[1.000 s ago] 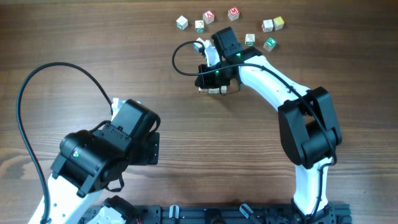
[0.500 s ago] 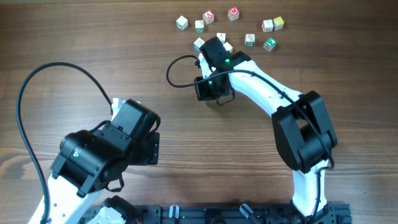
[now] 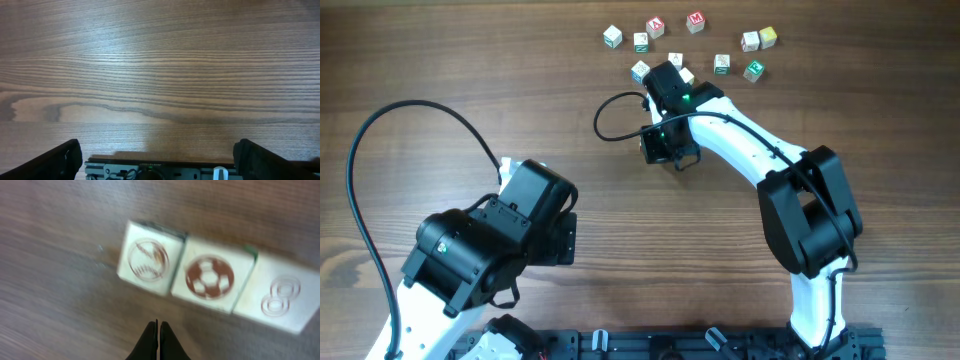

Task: Form a horizontal line
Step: 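Lower the right gripper at the left end of the baseball block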

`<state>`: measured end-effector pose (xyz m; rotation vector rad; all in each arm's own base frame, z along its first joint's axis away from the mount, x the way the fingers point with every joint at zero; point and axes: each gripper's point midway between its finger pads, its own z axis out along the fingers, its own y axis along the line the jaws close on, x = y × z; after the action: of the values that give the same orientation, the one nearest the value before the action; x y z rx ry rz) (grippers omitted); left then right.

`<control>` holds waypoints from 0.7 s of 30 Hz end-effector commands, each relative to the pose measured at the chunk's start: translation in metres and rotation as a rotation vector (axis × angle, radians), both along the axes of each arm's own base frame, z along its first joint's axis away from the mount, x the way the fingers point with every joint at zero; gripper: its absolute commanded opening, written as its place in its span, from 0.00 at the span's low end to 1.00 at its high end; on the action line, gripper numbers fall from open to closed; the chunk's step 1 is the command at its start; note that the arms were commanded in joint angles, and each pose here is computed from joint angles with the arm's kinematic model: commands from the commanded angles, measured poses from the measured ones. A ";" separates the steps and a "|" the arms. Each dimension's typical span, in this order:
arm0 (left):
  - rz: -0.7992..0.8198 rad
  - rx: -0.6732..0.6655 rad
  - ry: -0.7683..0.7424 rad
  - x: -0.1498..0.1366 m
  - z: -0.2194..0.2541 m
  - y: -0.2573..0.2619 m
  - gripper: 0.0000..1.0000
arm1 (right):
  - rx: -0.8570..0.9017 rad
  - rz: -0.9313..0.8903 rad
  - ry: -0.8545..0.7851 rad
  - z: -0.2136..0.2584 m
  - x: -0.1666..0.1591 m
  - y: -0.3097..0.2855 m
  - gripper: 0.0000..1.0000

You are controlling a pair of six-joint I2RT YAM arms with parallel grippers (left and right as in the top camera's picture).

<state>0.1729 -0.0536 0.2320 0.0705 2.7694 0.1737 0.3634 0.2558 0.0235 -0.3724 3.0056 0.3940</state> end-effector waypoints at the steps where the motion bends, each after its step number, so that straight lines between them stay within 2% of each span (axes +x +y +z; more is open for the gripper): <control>1: 0.007 0.015 -0.006 0.001 -0.001 0.003 1.00 | -0.005 -0.013 0.000 0.016 -0.005 -0.003 0.05; 9: 0.007 0.015 -0.006 0.001 -0.001 0.003 1.00 | 0.051 -0.169 0.015 0.048 -0.009 0.000 0.05; 21: 0.007 0.015 -0.006 0.002 -0.001 0.003 1.00 | 0.004 -0.295 0.013 0.036 -0.008 -0.008 0.05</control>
<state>0.1729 -0.0536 0.2320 0.0705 2.7694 0.1737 0.3566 0.2539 0.0637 0.0109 3.0153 0.4445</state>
